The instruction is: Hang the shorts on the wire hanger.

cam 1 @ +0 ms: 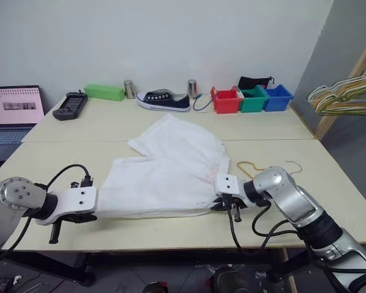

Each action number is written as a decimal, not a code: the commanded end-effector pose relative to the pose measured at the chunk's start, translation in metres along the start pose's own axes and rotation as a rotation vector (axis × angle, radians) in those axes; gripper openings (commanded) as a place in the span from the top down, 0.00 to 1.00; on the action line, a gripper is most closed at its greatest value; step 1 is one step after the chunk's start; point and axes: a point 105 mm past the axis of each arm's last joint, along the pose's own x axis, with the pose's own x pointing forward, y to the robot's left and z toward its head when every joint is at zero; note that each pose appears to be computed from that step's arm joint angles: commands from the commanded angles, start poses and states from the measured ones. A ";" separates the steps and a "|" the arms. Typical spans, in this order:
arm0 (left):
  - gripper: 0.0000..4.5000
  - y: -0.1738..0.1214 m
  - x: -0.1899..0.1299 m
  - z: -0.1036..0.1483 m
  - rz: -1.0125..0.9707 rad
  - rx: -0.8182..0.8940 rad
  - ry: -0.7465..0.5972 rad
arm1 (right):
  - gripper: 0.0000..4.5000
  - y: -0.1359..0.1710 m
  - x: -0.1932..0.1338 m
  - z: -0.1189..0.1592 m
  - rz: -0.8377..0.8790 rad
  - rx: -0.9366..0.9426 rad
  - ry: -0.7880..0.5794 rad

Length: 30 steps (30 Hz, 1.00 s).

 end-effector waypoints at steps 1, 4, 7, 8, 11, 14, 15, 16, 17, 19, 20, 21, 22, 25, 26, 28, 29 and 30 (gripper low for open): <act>0.99 0.004 -0.003 -0.005 0.015 0.008 0.035 | 1.00 0.011 -0.009 0.002 0.067 0.039 -0.002; 0.99 0.002 0.001 -0.003 0.005 0.014 0.031 | 1.00 0.019 -0.009 0.001 0.116 0.084 -0.003; 0.99 -0.002 0.003 -0.001 -0.010 0.021 0.027 | 1.00 0.024 -0.009 0.000 0.157 0.151 -0.017; 0.99 -0.003 0.004 -0.001 -0.014 0.024 0.028 | 1.00 0.025 -0.008 0.001 0.163 0.168 -0.021; 0.99 -0.005 0.004 -0.001 -0.022 0.029 0.029 | 1.00 0.026 -0.008 0.004 0.177 0.199 -0.034; 0.95 -0.007 0.005 0.002 -0.032 0.042 0.015 | 0.87 0.024 -0.007 0.007 0.177 0.211 -0.039; 0.89 -0.007 0.005 0.003 -0.031 0.048 0.005 | 0.85 0.023 -0.006 0.007 0.177 0.212 -0.039; 0.86 -0.006 0.005 0.005 -0.027 0.049 -0.003 | 0.79 0.023 -0.007 0.007 0.176 0.213 -0.039; 0.81 -0.006 0.005 0.005 -0.026 0.047 -0.008 | 0.73 0.022 -0.007 0.008 0.175 0.213 -0.039; 0.72 -0.006 0.004 0.007 -0.028 0.041 -0.019 | 0.63 0.021 -0.010 0.010 0.171 0.203 -0.042; 0.68 -0.005 0.002 0.008 -0.029 0.038 -0.024 | 0.58 0.020 -0.013 0.012 0.170 0.195 -0.045; 0.61 -0.006 0.001 0.009 -0.033 0.035 -0.031 | 0.50 0.020 -0.015 0.015 0.169 0.189 -0.050; 0.58 -0.007 -0.001 0.011 -0.041 0.034 -0.041 | 0.47 0.021 -0.019 0.018 0.169 0.178 -0.055; 0.45 -0.009 -0.007 0.021 -0.061 0.027 -0.089 | 0.33 0.022 -0.030 0.027 0.165 0.161 -0.071; 0.39 -0.009 -0.010 0.026 -0.066 0.022 -0.116 | 0.27 0.022 -0.034 0.030 0.163 0.155 -0.077; 0.29 -0.009 -0.016 0.038 -0.077 0.014 -0.171 | 0.16 0.024 -0.044 0.036 0.159 0.149 -0.089; 0.25 -0.009 -0.019 0.043 -0.084 0.008 -0.195 | 0.10 0.026 -0.048 0.038 0.159 0.146 -0.095; 0.19 -0.009 -0.020 0.047 -0.089 0.001 -0.213 | 0.05 0.027 -0.052 0.040 0.156 0.148 -0.100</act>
